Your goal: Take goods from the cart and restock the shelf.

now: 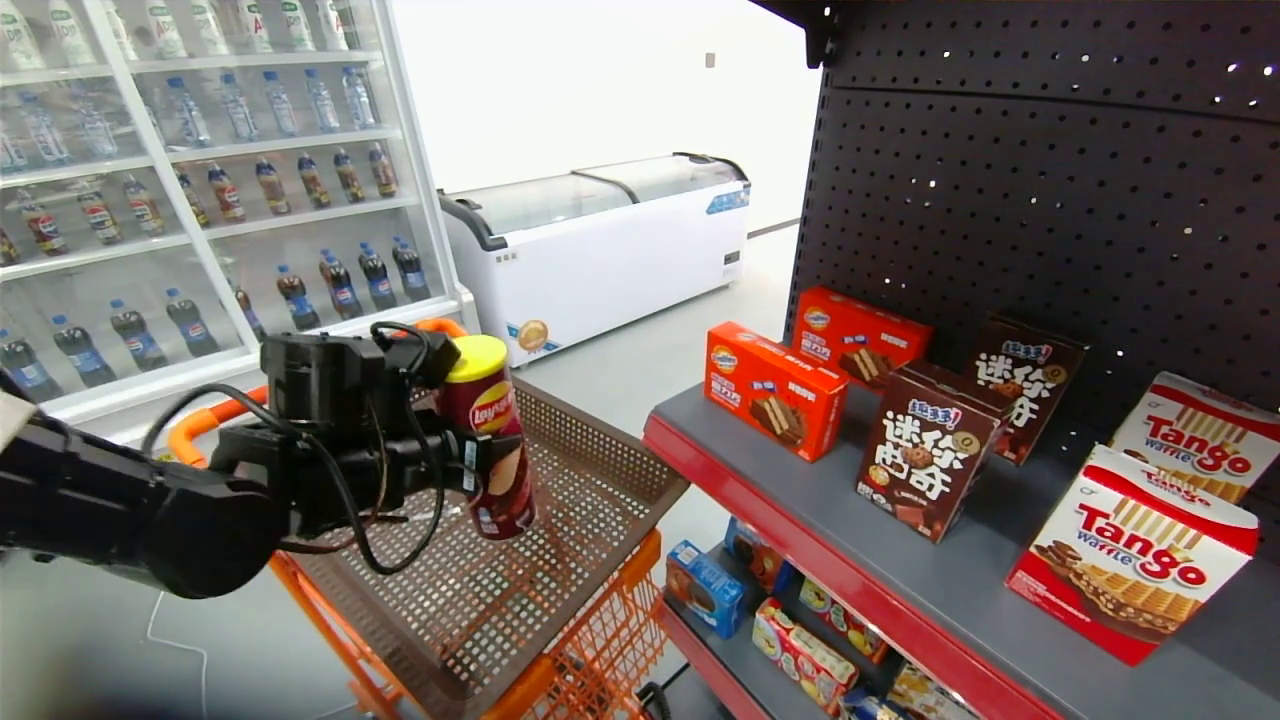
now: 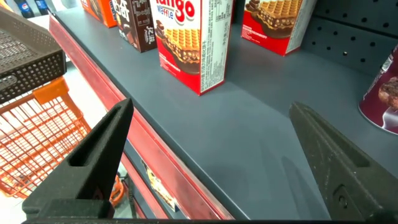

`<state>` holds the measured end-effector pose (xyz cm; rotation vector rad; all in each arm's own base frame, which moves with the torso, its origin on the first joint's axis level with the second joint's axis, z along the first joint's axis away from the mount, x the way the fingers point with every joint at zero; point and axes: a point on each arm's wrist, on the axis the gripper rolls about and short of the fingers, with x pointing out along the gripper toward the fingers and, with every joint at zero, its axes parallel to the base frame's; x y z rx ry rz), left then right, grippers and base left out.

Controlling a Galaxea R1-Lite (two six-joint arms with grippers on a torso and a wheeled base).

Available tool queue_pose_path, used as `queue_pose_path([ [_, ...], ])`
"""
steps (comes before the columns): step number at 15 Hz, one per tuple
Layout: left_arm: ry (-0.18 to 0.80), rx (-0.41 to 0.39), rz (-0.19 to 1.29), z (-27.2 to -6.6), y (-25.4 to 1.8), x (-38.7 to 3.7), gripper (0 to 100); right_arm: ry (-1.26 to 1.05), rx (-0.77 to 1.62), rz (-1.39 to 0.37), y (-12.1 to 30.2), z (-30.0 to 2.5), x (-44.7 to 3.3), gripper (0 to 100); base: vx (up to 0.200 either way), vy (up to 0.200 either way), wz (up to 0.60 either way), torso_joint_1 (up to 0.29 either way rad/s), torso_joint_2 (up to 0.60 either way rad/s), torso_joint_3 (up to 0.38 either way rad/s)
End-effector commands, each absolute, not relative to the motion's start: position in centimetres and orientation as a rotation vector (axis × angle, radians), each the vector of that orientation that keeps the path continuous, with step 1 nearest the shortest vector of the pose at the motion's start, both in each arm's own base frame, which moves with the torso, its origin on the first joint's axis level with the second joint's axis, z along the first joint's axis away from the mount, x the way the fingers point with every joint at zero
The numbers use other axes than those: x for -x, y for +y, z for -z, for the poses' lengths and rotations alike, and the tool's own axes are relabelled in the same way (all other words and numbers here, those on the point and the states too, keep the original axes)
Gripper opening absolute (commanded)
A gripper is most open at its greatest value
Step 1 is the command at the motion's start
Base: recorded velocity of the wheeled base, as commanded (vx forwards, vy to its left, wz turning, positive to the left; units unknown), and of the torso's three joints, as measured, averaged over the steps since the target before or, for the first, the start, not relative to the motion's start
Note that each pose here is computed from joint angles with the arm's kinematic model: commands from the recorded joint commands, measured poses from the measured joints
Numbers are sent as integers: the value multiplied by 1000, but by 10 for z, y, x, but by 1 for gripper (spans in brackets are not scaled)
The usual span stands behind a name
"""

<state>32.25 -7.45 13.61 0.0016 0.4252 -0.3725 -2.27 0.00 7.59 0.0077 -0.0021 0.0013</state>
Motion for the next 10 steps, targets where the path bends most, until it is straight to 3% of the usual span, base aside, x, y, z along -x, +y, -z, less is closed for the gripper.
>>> queue_pose_path([
  [1,292,20,362,-196,-67,-299,0,-3,-8,-2,0,-76,23,100,0,0,0,0,0,0],
  [3,262,26,371,-220,-61,-276,0,-3,-8,-2,0,-76,23,100,0,0,0,0,0,0],
  [5,292,27,373,-228,-59,-262,0,-3,-8,-2,0,-76,23,100,0,0,0,0,0,0],
  [6,356,40,381,-241,-51,-226,0,-3,-8,-2,0,-76,23,100,0,0,0,0,0,0],
  [8,387,46,397,-245,-42,-188,0,-3,-8,-2,0,-76,23,100,0,0,0,0,0,0],
  [10,346,49,349,-247,-31,-176,0,-3,-8,-2,0,-76,23,100,0,0,0,0,0,0],
])
